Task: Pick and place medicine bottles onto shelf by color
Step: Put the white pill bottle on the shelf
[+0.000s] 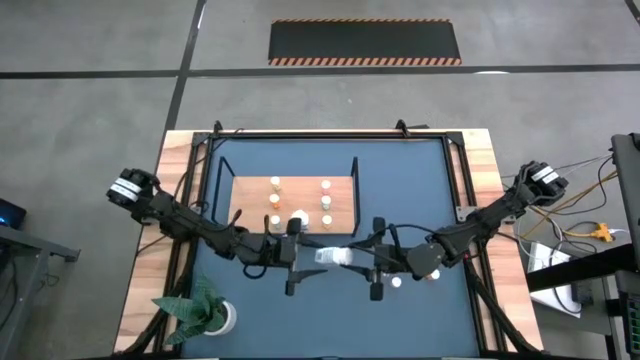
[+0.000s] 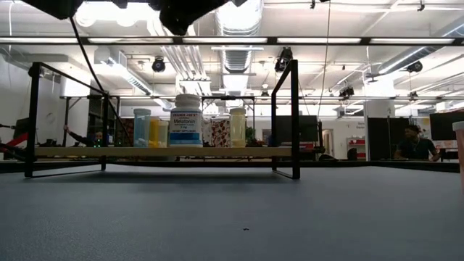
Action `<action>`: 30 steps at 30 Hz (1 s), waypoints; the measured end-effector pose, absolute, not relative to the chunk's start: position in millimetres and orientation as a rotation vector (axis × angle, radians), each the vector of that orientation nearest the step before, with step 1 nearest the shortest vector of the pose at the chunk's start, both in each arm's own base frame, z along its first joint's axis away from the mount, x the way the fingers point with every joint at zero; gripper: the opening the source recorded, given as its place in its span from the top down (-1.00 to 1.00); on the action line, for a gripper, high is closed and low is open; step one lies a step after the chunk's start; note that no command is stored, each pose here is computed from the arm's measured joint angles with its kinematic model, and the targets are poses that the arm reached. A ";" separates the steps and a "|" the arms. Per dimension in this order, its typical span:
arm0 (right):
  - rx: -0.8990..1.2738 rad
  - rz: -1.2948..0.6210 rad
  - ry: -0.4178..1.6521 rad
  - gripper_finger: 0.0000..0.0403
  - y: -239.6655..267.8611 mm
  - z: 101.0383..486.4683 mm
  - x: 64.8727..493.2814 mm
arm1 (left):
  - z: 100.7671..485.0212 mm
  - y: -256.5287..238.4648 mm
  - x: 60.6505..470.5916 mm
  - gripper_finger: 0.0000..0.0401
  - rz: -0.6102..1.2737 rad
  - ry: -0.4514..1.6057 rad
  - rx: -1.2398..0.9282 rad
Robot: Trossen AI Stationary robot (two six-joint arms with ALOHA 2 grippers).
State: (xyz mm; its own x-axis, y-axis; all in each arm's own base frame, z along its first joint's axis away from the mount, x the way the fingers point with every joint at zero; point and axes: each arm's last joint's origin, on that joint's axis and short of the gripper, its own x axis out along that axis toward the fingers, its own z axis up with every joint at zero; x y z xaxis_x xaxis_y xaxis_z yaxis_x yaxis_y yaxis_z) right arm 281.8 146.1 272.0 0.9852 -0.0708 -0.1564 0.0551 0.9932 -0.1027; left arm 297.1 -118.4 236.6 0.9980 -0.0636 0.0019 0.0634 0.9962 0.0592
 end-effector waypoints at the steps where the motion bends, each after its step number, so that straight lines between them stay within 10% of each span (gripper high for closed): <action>1: -0.102 -0.066 0.160 0.11 145.9 272.3 281.6 | 236.0 -117.2 297.1 -0.23 -0.060 -0.003 0.058; 16: -0.141 -0.054 0.164 0.07 144.8 271.6 282.9 | 233.2 -112.0 297.6 0.30 -0.049 0.002 0.058; 30: -0.277 0.096 0.174 -0.57 131.2 302.4 252.5 | 242.2 -116.5 295.3 0.29 -0.280 -0.082 0.005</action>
State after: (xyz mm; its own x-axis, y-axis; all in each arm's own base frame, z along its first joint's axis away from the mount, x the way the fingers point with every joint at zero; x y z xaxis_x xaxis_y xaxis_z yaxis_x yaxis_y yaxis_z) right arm 252.5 131.2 302.4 0.9804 0.0705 -0.1838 -0.1183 0.9574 -0.2635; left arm 295.3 -116.5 242.2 0.9576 -0.2766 0.0803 0.2762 0.9610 0.0164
